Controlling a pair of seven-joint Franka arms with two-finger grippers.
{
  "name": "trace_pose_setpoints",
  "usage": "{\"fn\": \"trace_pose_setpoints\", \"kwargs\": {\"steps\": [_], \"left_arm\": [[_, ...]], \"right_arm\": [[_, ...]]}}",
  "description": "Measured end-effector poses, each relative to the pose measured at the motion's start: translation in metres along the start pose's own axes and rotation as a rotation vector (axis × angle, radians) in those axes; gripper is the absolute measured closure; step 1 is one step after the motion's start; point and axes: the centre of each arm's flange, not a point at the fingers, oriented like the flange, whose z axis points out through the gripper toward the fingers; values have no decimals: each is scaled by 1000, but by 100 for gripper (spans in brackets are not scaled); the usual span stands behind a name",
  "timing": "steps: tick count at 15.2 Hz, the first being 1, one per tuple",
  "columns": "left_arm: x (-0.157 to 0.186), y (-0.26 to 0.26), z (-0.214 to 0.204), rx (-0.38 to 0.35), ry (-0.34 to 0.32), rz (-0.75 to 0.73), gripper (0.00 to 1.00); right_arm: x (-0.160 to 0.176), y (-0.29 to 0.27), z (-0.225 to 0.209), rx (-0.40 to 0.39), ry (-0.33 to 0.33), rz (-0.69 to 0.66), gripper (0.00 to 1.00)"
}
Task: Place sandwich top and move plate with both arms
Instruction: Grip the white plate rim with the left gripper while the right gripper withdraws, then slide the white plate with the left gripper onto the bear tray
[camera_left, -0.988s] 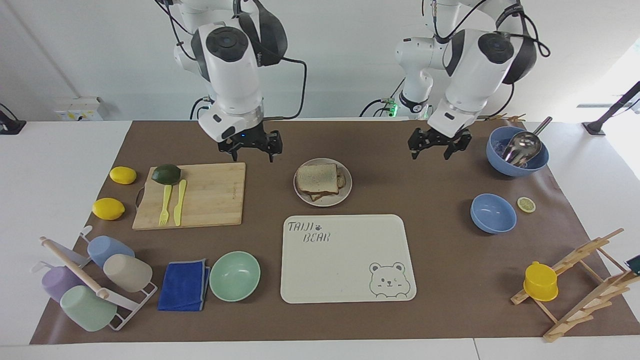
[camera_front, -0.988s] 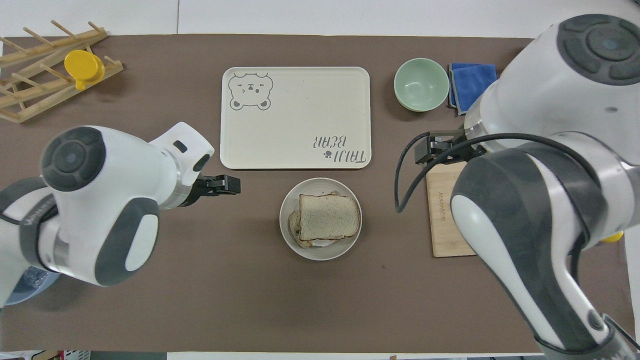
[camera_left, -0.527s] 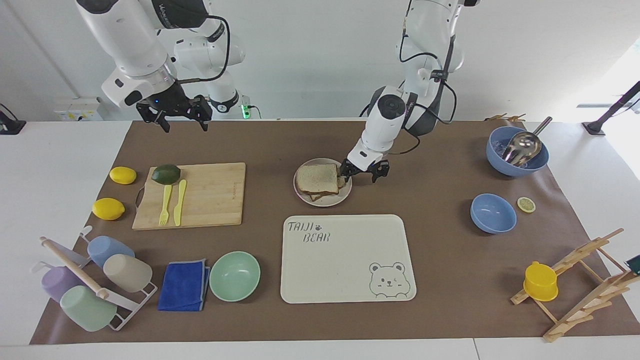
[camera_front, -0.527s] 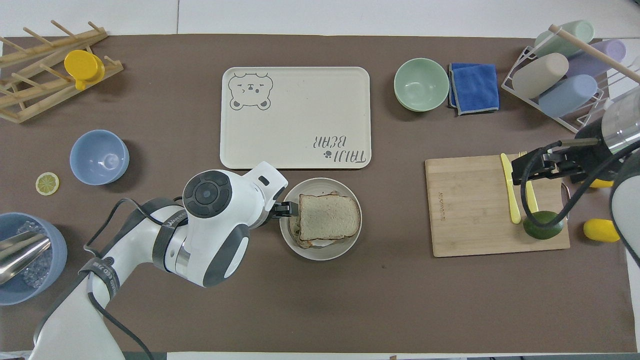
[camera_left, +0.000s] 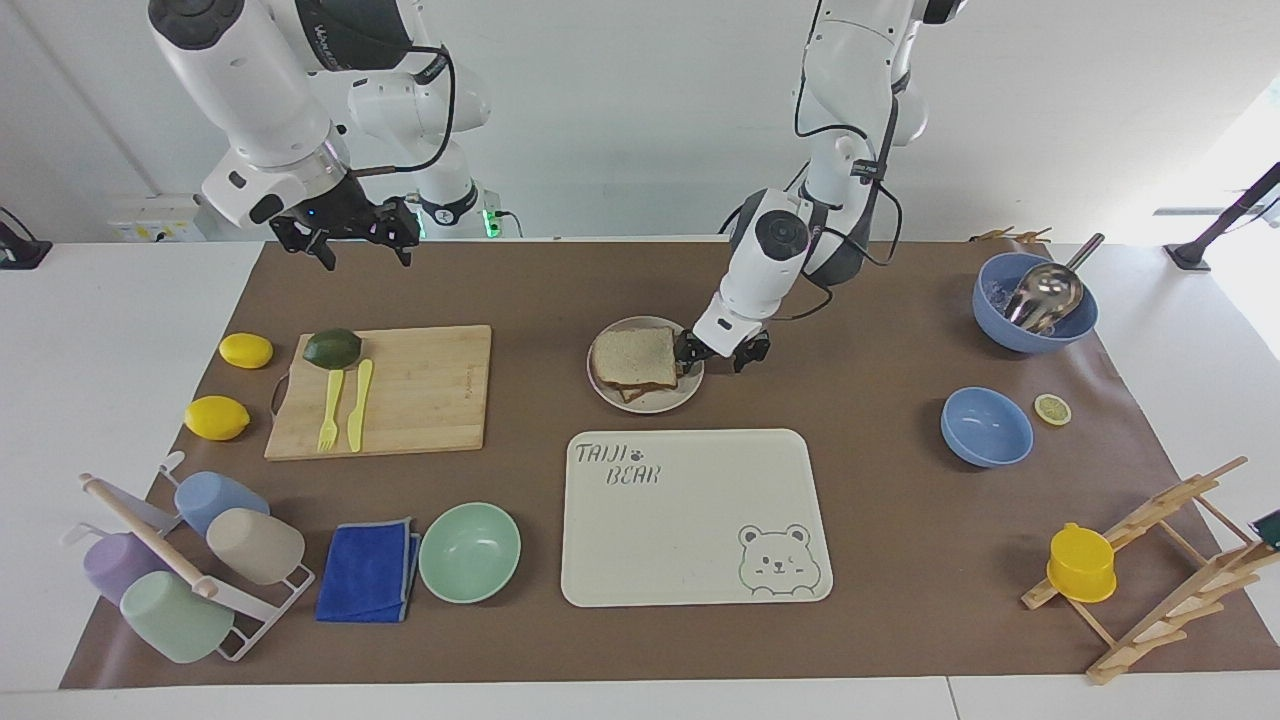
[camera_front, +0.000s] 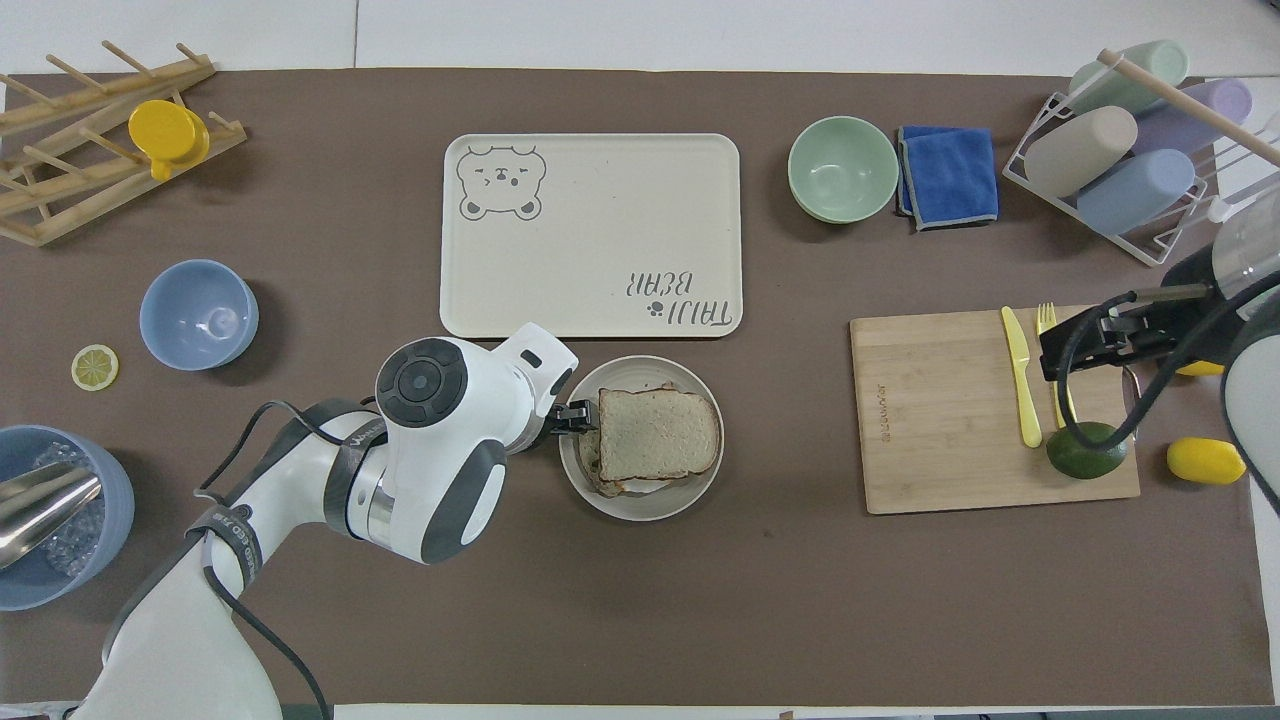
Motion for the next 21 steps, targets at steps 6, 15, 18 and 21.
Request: {"fn": "trace_pose_setpoints", "kwargs": {"steps": [6, 15, 18, 21], "left_arm": [[-10, 15, -1, -4, 1, 31, 67], [3, 10, -20, -29, 10, 43, 93], [40, -6, -76, -94, -11, 19, 96], [86, -29, -137, -151, 26, -3, 96]], "right_arm": [[0, 19, 0, 5, -1, 31, 0], [-1, 28, -3, 8, 5, 28, 0], [-2, 28, -5, 8, 9, 23, 0], [-2, 30, -5, 9, 10, 25, 0]]}}
